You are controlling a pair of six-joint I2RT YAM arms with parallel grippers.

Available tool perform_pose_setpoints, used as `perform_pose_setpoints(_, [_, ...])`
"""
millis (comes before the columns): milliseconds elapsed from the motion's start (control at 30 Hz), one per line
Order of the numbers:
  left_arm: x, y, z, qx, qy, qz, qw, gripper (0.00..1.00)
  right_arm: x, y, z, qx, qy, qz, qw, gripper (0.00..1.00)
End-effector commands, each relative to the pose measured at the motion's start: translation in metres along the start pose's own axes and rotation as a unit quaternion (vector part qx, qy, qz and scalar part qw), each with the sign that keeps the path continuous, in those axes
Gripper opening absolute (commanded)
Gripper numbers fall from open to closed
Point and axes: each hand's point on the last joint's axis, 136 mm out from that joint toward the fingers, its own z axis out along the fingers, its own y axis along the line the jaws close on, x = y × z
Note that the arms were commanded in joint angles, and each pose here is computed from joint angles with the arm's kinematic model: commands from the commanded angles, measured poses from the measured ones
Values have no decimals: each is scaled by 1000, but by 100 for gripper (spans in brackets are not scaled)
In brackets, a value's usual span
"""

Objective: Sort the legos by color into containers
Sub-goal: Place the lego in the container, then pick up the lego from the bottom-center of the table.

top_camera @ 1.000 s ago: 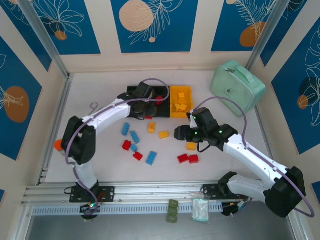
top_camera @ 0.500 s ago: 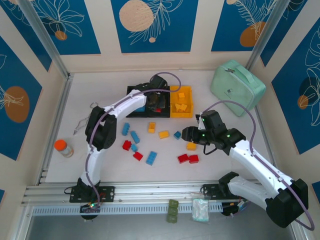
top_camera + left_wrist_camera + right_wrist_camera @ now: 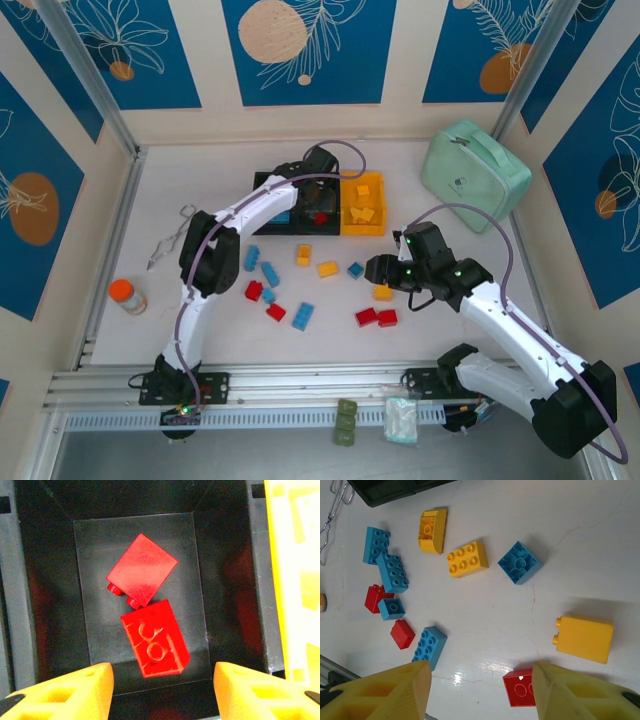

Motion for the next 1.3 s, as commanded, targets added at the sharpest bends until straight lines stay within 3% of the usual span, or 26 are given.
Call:
perform_pose_setpoints(0, [-4, -9, -20, 4, -9, 13, 1000, 55, 6, -1, -1, -5, 11, 12, 1000, 57])
perform_pose_setpoints(267, [11, -20, -67, 61, -25, 24, 998, 56, 5, -9, -3, 28, 19, 20, 999, 57])
perform_pose_setpoints(700, [105, -10, -117, 188, 0, 31, 982, 59, 14, -59, 10, 169, 63, 56, 982, 62])
perform_pose_setpoints(1000, [168, 15, -120, 212, 17, -13, 977, 60, 21, -68, 40, 188, 101, 57, 975, 62])
perform_pose_setpoints(1267, [197, 25, -112, 213, 31, -32, 976, 60, 27, -77, 63, 218, 124, 55, 967, 64])
